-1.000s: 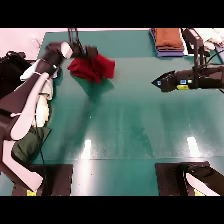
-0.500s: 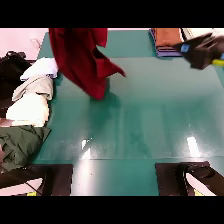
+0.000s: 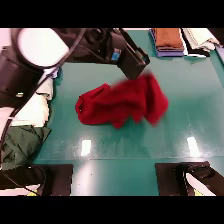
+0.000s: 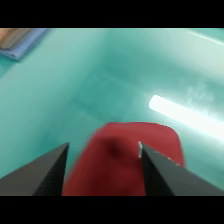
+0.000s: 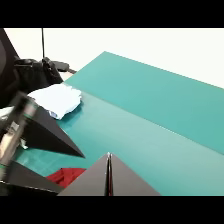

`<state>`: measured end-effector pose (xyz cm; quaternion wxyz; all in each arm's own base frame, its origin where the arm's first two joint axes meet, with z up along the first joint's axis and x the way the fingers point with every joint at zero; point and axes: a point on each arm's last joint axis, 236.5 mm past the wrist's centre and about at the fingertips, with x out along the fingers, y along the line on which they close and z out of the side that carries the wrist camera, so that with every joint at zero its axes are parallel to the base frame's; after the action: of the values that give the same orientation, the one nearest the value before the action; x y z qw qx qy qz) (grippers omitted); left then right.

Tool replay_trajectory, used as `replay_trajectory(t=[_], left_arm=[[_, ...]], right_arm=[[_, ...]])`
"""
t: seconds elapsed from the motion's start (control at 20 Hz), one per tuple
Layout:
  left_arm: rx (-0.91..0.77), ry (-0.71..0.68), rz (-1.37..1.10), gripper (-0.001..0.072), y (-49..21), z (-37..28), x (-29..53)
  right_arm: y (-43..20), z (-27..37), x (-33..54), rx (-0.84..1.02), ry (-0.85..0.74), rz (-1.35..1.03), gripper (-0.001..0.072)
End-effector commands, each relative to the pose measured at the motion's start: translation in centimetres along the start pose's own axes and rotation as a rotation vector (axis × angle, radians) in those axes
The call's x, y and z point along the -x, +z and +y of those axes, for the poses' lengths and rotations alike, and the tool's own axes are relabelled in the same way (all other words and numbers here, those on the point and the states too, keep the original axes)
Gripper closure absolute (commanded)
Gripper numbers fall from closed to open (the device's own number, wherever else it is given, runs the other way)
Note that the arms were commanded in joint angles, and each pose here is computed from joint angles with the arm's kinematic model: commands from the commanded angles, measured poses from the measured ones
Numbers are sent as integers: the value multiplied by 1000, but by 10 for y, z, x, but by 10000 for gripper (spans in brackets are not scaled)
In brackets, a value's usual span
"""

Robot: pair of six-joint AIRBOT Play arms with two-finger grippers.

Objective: Fold the shirts.

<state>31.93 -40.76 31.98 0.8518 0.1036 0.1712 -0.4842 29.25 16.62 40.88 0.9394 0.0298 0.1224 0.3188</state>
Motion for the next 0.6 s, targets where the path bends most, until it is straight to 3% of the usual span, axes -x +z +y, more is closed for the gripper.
replay_trajectory(t=[0.0, 0.15, 0.3, 0.45, 0.55], left_arm=[[65, 60, 43, 178, -17, 38, -5], [274, 264, 132, 177, -63, 153, 26], [541, 426, 282, 178, -163, 247, 53], [795, 398, 427, 178, -274, 268, 46], [843, 369, 531, 178, -337, 267, 35]], right_arm=[[2, 1, 2, 3, 1, -3, 694], [2, 1, 2, 3, 1, -3, 694], [-2, -1, -3, -3, 4, 14, 694], [-17, -3, -16, -26, 20, 76, 694], [-29, -7, -27, -40, 26, 123, 694]])
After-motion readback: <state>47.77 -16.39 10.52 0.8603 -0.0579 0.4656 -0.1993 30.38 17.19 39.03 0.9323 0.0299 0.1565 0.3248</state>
